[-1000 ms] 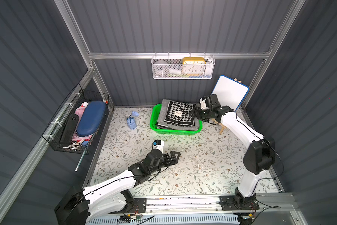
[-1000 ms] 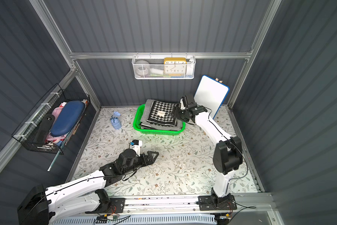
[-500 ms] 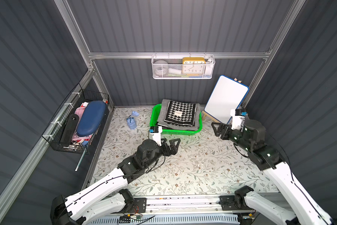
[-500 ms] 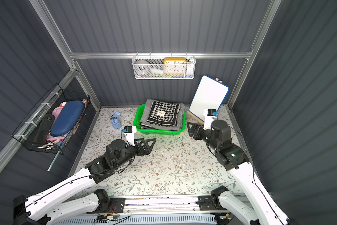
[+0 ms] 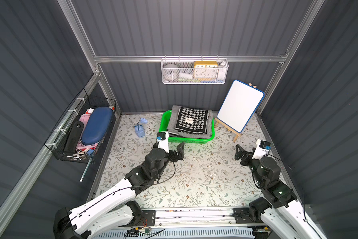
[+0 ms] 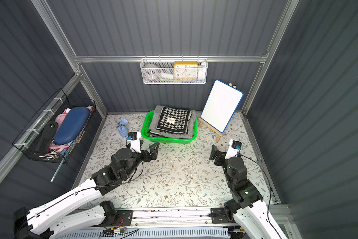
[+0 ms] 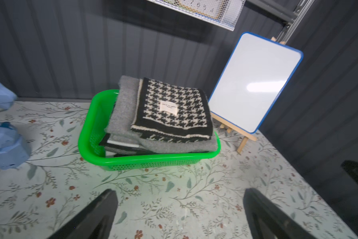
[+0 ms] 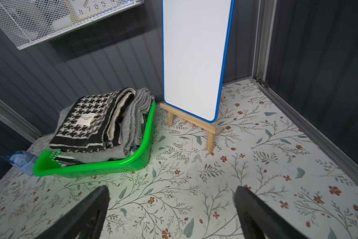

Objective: Put the folded scarf in the basket
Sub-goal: Reset both arms

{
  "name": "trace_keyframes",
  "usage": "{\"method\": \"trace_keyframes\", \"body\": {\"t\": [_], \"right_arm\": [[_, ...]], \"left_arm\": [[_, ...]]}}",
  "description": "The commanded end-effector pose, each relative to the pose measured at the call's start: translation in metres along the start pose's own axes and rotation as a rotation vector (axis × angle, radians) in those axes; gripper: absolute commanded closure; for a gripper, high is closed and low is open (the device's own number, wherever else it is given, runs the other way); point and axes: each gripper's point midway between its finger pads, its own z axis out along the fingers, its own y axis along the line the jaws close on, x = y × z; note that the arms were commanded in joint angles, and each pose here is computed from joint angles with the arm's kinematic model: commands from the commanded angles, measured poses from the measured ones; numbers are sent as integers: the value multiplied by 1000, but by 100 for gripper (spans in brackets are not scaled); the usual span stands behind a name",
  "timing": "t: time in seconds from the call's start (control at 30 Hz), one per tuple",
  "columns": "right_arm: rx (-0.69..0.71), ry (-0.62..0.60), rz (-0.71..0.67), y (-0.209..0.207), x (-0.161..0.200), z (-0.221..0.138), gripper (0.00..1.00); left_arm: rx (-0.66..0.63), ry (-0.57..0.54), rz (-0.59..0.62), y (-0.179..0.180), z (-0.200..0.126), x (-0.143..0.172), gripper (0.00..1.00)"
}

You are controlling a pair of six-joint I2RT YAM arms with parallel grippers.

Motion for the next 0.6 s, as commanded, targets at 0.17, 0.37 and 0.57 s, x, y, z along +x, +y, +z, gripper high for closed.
{"method": "trace_keyframes", "body": {"t": [0.17,0.37,0.57], "right_arm": [[139,-146,16,-28,6,15,1],[175,-154,-73,-36,30,29,1],[184,-95,-246,-34,43,45,1]], "left_arm": [[-179,-216,111,53,-18,12,1],[-273,-88,129,90,-2,31,0],[-340,-76,96,131,16,33,1]]}}
